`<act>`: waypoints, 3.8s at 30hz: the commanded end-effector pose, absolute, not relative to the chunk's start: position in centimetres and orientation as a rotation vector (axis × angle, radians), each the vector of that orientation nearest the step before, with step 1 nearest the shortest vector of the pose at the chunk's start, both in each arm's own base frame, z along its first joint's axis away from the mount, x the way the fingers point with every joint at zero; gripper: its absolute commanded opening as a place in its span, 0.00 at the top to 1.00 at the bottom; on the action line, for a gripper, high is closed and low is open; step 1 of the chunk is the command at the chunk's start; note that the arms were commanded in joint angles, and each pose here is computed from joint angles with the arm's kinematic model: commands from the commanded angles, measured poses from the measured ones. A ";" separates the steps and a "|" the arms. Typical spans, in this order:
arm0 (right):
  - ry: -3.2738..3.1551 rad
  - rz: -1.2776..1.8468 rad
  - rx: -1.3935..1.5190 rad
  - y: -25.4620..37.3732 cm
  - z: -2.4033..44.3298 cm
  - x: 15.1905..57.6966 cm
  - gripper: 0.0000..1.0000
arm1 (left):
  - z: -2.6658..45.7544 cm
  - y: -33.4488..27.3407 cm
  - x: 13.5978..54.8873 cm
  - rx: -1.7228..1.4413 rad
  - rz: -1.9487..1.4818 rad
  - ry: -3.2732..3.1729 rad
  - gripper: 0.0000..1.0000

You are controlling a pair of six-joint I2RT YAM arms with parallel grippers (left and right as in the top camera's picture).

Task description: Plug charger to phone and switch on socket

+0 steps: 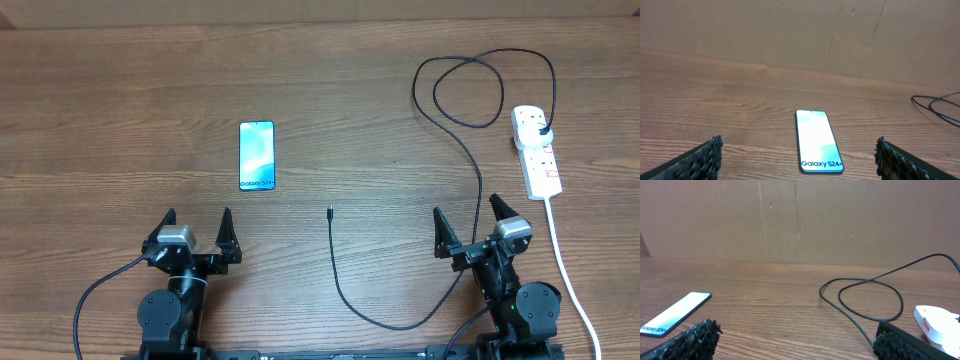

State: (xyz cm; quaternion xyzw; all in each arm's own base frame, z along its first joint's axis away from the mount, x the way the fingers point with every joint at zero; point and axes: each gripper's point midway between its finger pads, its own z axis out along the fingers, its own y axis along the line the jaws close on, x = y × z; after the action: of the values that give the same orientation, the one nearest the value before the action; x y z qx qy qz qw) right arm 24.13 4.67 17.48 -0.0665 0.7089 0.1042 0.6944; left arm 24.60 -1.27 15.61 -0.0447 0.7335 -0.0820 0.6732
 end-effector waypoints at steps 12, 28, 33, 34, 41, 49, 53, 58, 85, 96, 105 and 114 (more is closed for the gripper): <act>1.582 0.232 -0.133 4.5 17.3 24.2 0.00 | 15.6 -1.0 24.6 -0.096 -0.164 1.648 0.00; 1.582 0.232 -0.133 4.5 17.3 24.2 0.00 | 15.6 -1.0 24.6 -0.096 -0.164 1.648 0.00; 1.582 0.232 -0.133 4.5 17.3 24.2 0.00 | 15.6 -1.0 24.6 -0.096 -0.164 1.648 0.00; 1.582 0.232 -0.133 4.5 17.3 24.2 0.00 | 15.6 -1.0 24.6 -0.096 -0.164 1.648 0.00; 1.582 0.232 -0.133 4.5 17.3 24.2 0.00 | 15.6 -1.0 24.6 -0.096 -0.164 1.648 0.00; 1.582 0.232 -0.133 4.5 17.3 24.2 0.00 | 15.6 -1.0 24.6 -0.096 -0.164 1.648 0.00; 1.582 0.232 -0.133 4.5 17.3 24.2 0.00 | 15.6 -1.0 24.6 -0.096 -0.164 1.648 0.00; 1.582 0.232 -0.133 4.5 17.3 24.2 0.00 | 15.6 -1.1 24.6 -0.095 -0.166 1.648 0.01; 1.582 0.232 -0.133 4.5 17.3 24.2 0.00 | 43.1 -3.5 21.4 -0.063 -0.344 1.770 0.00; 1.582 0.232 -0.133 4.5 17.3 24.2 0.00 | 39.7 -4.3 30.7 -0.093 -0.343 2.409 0.00; 1.582 0.232 -0.133 4.5 17.3 24.2 0.00 | 28.9 -4.8 36.4 -0.166 -0.344 2.788 0.00; 1.582 0.232 -0.133 4.5 17.3 24.2 0.00 | 20.4 -8.4 40.1 -0.091 -0.325 2.973 0.00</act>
State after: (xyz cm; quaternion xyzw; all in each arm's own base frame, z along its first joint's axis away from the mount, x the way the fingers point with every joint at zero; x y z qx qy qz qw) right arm 24.12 4.65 17.50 -0.0651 0.7088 0.1050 0.6945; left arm 39.57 -6.51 23.57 -0.0485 0.9859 -0.1137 0.1129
